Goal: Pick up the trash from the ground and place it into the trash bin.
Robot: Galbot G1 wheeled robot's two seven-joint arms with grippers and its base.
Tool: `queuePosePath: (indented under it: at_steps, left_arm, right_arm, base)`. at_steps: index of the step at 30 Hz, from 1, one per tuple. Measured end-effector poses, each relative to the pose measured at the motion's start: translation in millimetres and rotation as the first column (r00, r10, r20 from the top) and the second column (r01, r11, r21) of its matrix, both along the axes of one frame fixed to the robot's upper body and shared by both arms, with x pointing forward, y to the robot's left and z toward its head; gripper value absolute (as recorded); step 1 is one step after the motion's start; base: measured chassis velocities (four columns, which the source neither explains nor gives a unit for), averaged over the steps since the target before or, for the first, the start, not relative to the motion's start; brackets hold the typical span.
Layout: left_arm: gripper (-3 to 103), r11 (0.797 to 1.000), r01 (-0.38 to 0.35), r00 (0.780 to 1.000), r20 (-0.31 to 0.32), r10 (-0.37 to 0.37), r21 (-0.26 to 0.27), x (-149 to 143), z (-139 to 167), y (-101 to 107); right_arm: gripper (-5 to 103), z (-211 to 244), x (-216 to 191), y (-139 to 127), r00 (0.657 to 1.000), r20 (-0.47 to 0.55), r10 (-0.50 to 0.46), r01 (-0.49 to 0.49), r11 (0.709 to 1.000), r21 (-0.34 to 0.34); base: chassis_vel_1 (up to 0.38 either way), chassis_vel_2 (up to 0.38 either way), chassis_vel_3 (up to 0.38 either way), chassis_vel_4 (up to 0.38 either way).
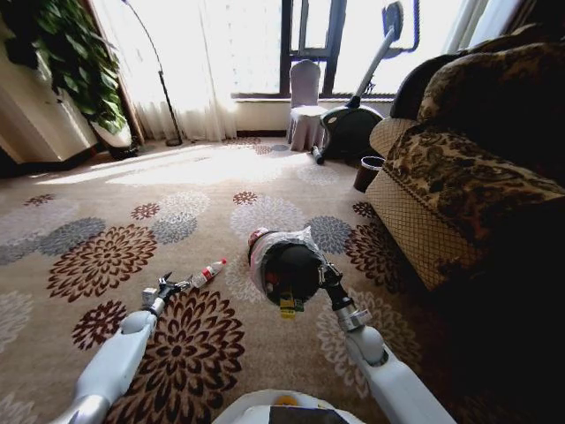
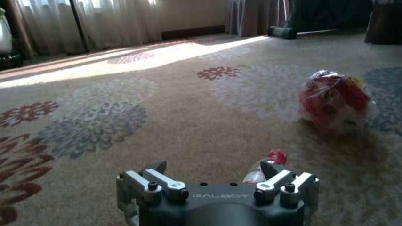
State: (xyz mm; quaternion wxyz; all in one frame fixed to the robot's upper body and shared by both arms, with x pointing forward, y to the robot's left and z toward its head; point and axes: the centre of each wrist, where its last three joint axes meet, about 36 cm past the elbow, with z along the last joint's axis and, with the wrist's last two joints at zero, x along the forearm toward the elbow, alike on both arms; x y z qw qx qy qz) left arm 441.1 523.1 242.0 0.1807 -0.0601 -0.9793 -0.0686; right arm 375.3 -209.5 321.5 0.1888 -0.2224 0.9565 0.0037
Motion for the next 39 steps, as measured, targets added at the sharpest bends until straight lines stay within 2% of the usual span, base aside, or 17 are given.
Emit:
queuePosePath:
  at_steps: [3, 4, 7, 16, 19, 20, 23, 27, 32, 34, 35, 38, 39]
  left_arm:
    - [98, 0.996, 0.081, 0.995, -0.052, -0.082, -0.021, 9, 5, 10]
    - [98, 0.996, 0.081, 0.995, -0.052, -0.082, -0.021, 9, 5, 10]
    - [97, 0.990, 0.130, 0.985, -0.105, -0.134, -0.047, 15, 1, 17]
    - [100, 0.988, 0.139, 0.966, -0.210, -0.151, -0.069, 29, -16, 21]
    - [100, 0.986, 0.156, 0.954, -0.250, -0.168, -0.065, 36, -28, 12]
    - [100, 0.986, 0.156, 0.954, -0.250, -0.168, -0.065, 36, -28, 12]
    - [98, 0.989, 0.134, 0.957, -0.250, -0.145, -0.059, 44, -39, -8]
    - [97, 0.991, 0.129, 0.956, -0.260, -0.136, -0.045, 51, -43, -18]
    - [88, 0.993, 0.115, 0.950, -0.289, -0.118, -0.027, 54, -46, -24]
    - [80, 0.994, 0.103, 0.948, -0.302, -0.105, -0.024, 52, -48, -23]
    - [80, 0.994, 0.103, 0.948, -0.302, -0.105, -0.024, 52, -48, -23]
    - [64, 0.996, 0.092, 0.943, -0.319, -0.094, -0.021, 45, -52, -23]
    - [64, 0.996, 0.092, 0.943, -0.319, -0.094, -0.021, 45, -52, -23]
  right_arm:
    - [0, -3, -3, 1, 1.000, -0.008, -0.001, 0.001, 1.000, 0.001]
    - [0, -3, -3, 1, 1.000, -0.008, -0.001, 0.001, 1.000, 0.001]
    - [0, -2, -3, 3, 1.000, -0.006, 0.001, -0.001, 1.000, 0.005]
    - [0, -4, -5, -5, 1.000, -0.006, -0.017, 0.017, 1.000, 0.002]
    - [0, -5, -10, -8, 1.000, -0.013, -0.018, 0.018, 1.000, 0.001]
    - [0, -5, -10, -8, 1.000, -0.013, -0.018, 0.018, 1.000, 0.001]
    - [0, -6, -14, -13, 1.000, -0.017, -0.022, 0.022, 1.000, -0.005]
    - [0, -4, -13, -17, 1.000, -0.014, -0.027, 0.027, 1.000, -0.005]
    - [0, 0, -8, -21, 0.999, -0.003, -0.037, 0.037, 0.999, 0.002]
    - [0, -1, -7, -22, 0.999, -0.003, -0.040, 0.040, 0.999, 0.003]
    - [0, -1, -7, -22, 0.999, -0.003, -0.040, 0.040, 0.999, 0.003]
    - [0, -3, -5, -22, 0.999, -0.003, -0.043, 0.043, 0.999, 0.005]
    - [0, -3, -5, -22, 0.999, -0.003, -0.043, 0.043, 0.999, 0.005]
  base:
    - [-0.094, 0.096, 0.047, -0.086]
    - [-0.020, 0.041, 0.024, -0.071]
    - [0.012, -0.016, -0.020, 0.014]
    - [0.016, -0.013, -0.020, 0.014]
    - [0.000, 0.000, 0.000, 0.000]
    - [0.000, 0.000, 0.000, 0.000]
    - [0.000, 0.000, 0.000, 0.000]
    - [0.000, 0.000, 0.000, 0.000]
    - [0.000, 0.000, 0.000, 0.000]
    - [0.000, 0.000, 0.000, 0.000]
    - [0.000, 0.000, 0.000, 0.000]
    - [0.000, 0.000, 0.000, 0.000]
    - [0.000, 0.000, 0.000, 0.000]
